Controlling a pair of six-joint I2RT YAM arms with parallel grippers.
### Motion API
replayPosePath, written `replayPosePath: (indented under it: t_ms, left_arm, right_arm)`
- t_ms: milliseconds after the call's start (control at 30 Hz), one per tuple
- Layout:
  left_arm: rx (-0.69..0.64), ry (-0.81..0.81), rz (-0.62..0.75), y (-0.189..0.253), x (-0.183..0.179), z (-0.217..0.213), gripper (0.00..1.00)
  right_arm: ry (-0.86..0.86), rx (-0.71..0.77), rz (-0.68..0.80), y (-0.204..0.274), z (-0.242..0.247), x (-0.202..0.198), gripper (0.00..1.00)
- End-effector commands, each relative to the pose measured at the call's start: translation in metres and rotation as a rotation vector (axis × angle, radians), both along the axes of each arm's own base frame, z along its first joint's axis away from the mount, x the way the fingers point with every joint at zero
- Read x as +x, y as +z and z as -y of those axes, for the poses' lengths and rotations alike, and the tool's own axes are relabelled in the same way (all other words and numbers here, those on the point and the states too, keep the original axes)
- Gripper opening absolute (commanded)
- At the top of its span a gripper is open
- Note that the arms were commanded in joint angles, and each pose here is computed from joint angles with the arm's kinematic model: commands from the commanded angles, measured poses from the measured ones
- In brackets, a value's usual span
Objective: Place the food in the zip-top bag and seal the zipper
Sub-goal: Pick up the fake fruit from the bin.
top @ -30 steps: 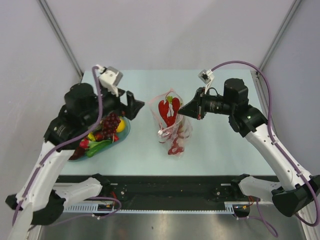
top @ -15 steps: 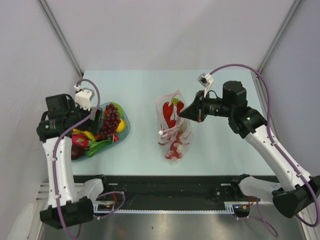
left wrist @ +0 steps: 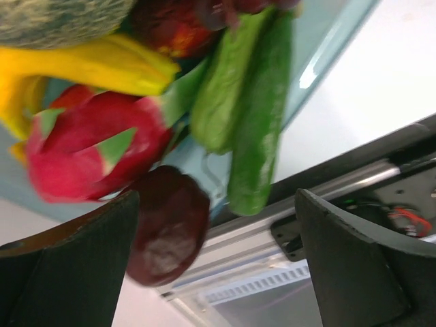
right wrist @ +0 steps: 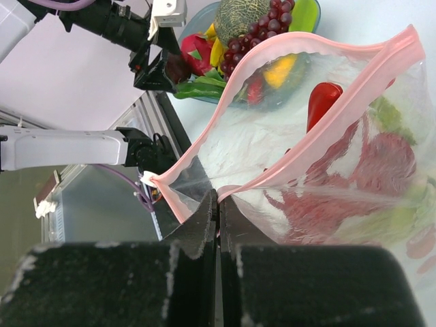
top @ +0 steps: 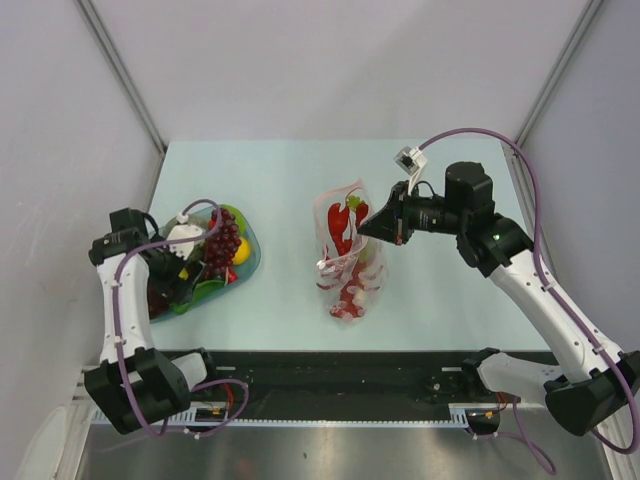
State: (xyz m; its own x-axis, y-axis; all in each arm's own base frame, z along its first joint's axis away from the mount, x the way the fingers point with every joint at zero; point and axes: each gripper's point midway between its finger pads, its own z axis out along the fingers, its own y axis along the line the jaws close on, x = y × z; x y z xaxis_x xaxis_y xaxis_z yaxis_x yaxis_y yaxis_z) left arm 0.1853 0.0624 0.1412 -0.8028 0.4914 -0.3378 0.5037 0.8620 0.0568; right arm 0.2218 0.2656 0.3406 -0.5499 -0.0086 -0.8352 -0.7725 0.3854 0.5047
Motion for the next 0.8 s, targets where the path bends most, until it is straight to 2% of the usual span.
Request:
replayPosePath:
  t_ms: [0, 133, 233, 467, 767]
  left_arm:
    - [0.188, -0.025, 0.079, 0.022, 0.012, -0.040, 1.00]
    - [0.271, -0.026, 0.028, 0.026, 0.005, -0.073, 0.99]
    - [0.276, -0.028, -0.023, 0.022, -0.005, -0.091, 1.00]
    - [0.285, -0.089, -0.100, -0.008, -0.010, -0.100, 1.00]
    - [0.203, -0.118, -0.169, -0.039, -0.021, -0.087, 0.98]
  right_arm:
    - [0.029, 0.007, 0.039, 0.006, -0.001, -0.005, 0.00]
    - [0.038, 0.005, 0.032, 0.005, -0.004, -0.005, 0.00]
    - [0.036, 0.006, 0.033, 0.006, -0.005, -0.004, 0.00]
    - [0.027, -0.003, 0.026, 0.003, -0.006, 0.001, 0.00]
    - [0.027, -0.014, 0.028, 0.003, -0.007, 0.003, 0.00]
